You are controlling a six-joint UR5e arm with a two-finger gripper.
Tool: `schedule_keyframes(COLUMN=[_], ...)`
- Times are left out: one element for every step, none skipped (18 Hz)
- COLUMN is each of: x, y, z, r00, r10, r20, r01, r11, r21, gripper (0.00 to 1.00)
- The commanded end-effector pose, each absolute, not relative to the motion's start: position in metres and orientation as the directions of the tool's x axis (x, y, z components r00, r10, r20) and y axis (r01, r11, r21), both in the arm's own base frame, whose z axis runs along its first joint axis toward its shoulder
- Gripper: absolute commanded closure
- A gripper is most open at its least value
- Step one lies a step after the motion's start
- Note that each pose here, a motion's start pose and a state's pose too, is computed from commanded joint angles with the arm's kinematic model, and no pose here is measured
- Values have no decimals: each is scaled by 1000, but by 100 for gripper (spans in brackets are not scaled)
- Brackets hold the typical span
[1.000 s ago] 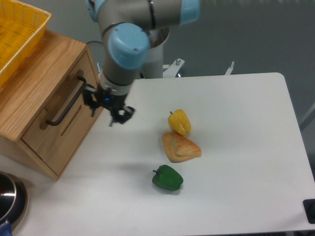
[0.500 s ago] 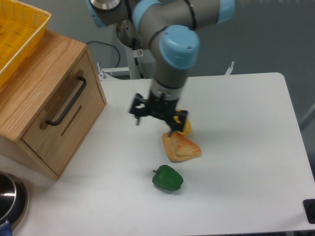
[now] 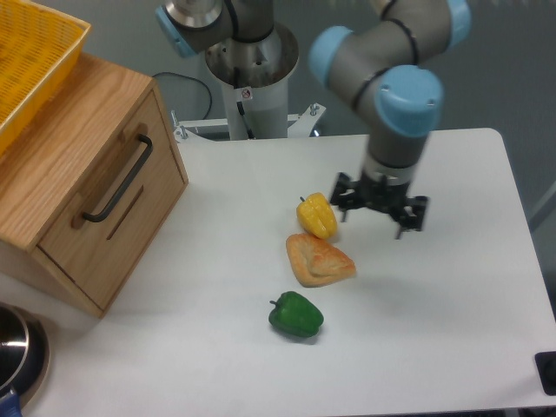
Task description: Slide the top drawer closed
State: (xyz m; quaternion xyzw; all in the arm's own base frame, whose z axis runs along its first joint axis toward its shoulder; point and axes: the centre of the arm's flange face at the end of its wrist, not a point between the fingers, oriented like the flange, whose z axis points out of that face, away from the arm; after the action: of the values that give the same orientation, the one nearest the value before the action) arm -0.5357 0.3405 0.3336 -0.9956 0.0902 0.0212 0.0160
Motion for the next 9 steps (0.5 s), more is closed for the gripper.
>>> schedule_keyframes(x=[-547, -558, -568, -576, -588, -602, -612, -621, -626], y=[327, 314, 302, 293, 284, 278, 277, 278, 277], z=[330, 324, 321, 316, 313, 313, 312, 309, 306], r00=[971, 960, 951, 944, 941, 939, 934, 931, 932], r10=[-236, -278, -307, -328, -337, -342, -354, -362, -358], r20=[-44, -37, -34, -28, -29, -38, -43, -48, -48], r01=[-237, -278, -307, -328, -336, -342, -353, -362, -358], r11=[-971, -960, -952, -945, -942, -940, -935, -932, -934], r21=[-13, -7, 4, 16, 18, 20, 21, 22, 21], gripper=[0, 0, 0, 0, 0, 0, 0, 0, 0])
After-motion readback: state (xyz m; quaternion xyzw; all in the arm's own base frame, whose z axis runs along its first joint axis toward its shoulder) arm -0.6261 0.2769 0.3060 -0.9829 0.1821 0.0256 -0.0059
